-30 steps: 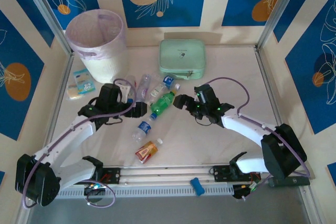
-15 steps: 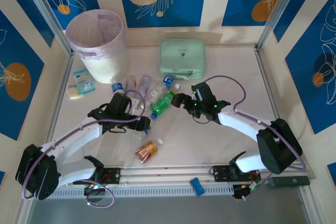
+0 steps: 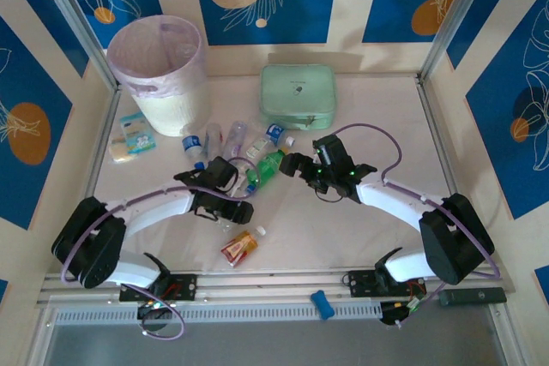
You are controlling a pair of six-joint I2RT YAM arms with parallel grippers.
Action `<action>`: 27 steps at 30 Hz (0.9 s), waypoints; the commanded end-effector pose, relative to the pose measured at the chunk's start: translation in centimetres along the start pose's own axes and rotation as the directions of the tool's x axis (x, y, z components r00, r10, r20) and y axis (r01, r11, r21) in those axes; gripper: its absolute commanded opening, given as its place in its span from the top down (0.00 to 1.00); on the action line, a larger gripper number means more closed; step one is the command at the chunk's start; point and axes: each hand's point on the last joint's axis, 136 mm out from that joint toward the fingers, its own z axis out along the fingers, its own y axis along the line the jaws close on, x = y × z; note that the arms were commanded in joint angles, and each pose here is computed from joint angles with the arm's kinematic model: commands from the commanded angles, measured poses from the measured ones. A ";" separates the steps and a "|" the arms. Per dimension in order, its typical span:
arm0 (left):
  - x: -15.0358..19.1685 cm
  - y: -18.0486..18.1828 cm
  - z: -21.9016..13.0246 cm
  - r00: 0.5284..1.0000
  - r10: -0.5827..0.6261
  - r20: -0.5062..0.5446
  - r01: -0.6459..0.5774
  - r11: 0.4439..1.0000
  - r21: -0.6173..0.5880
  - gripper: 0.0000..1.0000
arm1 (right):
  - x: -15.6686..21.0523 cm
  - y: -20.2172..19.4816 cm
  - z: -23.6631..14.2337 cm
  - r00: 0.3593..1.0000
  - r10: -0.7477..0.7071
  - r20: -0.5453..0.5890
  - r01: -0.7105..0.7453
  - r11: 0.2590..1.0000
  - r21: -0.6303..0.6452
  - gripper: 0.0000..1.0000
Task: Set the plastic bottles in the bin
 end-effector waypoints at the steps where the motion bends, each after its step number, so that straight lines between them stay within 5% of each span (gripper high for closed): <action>1: -0.4 0.5 0.0 1.000 0.030 -0.007 -0.030 0.998 -0.056 0.19 | -0.1 1.1 -0.2 1.000 -0.021 -0.007 0.021 1.000 -0.020 0.01; 15: -1.0 0.9 -0.7 0.998 0.048 0.029 -0.045 0.994 -0.096 0.51 | 0.0 0.6 -0.1 1.000 -0.021 -0.004 0.021 1.000 -0.016 0.01; 27: -2.7 0.8 -4.5 0.983 0.050 0.179 -0.030 0.993 -0.111 0.57 | 0.2 0.4 -0.1 1.000 -0.014 -0.004 0.014 1.000 -0.018 0.01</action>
